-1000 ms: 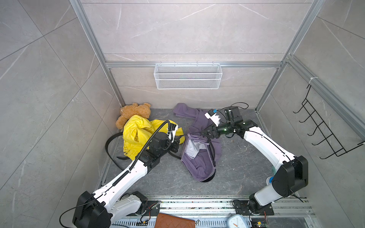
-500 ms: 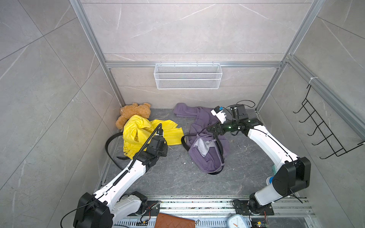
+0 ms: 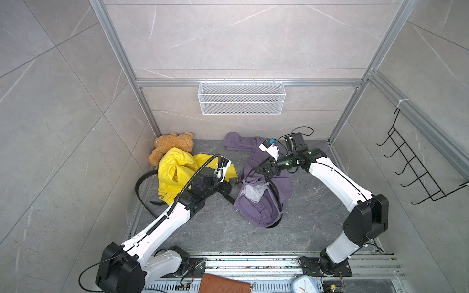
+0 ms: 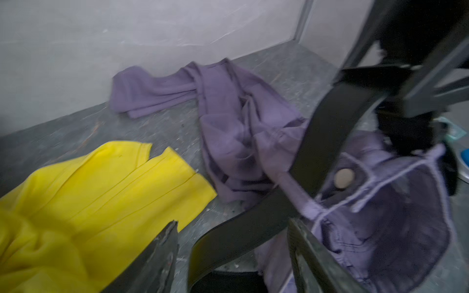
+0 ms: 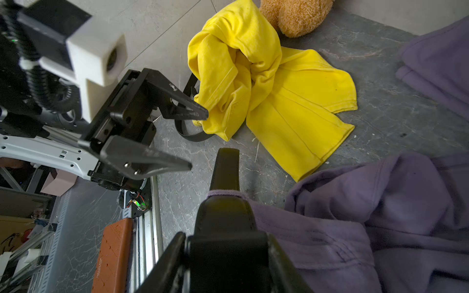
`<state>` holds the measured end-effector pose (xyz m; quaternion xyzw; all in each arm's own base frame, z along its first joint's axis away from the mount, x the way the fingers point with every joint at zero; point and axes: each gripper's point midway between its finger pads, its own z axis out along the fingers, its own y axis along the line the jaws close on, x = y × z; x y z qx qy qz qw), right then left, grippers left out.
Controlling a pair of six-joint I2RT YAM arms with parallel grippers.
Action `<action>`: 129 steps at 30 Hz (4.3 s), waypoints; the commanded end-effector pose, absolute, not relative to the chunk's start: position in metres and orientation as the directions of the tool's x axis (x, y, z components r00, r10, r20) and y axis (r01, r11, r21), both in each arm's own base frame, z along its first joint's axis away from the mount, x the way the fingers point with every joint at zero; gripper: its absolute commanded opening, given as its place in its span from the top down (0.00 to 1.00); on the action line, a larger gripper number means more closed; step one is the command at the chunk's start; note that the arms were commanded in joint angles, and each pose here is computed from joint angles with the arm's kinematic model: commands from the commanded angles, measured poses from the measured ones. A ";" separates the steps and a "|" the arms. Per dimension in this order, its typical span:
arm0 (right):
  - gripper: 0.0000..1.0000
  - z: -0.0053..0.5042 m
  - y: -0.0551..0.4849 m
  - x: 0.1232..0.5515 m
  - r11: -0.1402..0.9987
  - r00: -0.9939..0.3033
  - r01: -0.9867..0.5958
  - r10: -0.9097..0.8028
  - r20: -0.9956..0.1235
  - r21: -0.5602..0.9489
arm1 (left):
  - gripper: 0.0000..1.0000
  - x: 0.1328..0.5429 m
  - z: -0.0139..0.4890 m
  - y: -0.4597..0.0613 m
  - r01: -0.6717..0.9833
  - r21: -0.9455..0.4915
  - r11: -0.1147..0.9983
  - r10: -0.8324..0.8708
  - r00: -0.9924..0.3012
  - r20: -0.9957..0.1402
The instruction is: Remove the belt from the trousers
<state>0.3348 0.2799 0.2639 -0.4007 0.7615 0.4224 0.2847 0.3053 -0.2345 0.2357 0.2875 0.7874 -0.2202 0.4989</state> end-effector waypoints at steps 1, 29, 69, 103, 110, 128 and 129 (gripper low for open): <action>1.00 0.289 0.289 0.335 0.252 -0.467 -0.881 -0.335 -0.818 0.400 | 0.30 0.295 0.259 -0.263 0.773 -0.034 0.633 0.234 -0.232 -0.944; 1.00 0.281 0.295 0.310 0.187 -0.465 -0.885 -0.378 -0.801 0.426 | 0.36 0.295 0.274 -0.283 0.763 0.086 0.641 0.268 -0.117 -0.956; 0.20 0.243 0.310 0.299 0.294 -0.367 -0.920 -0.415 -0.832 0.260 | 1.00 0.302 0.252 -0.277 0.620 0.026 0.784 0.308 -0.352 -0.884; 0.54 0.238 0.323 0.299 0.229 -0.420 -0.907 -0.430 -0.799 0.354 | 1.00 0.298 0.256 -0.275 0.608 0.051 0.792 0.298 -0.313 -0.902; 0.73 0.239 0.321 0.299 0.239 -0.427 -0.903 -0.426 -0.798 0.356 | 1.00 0.297 0.252 -0.272 0.602 0.052 0.797 0.302 -0.322 -0.897; 1.00 0.252 0.294 0.327 0.347 -0.494 -0.853 -0.290 -0.820 0.391 | 1.00 0.290 0.223 -0.245 0.530 0.076 0.844 0.320 -0.386 -0.865; 1.00 0.251 0.292 0.329 0.355 -0.498 -0.849 -0.286 -0.819 0.392 | 1.00 0.290 0.221 -0.244 0.525 0.077 0.847 0.320 -0.390 -0.863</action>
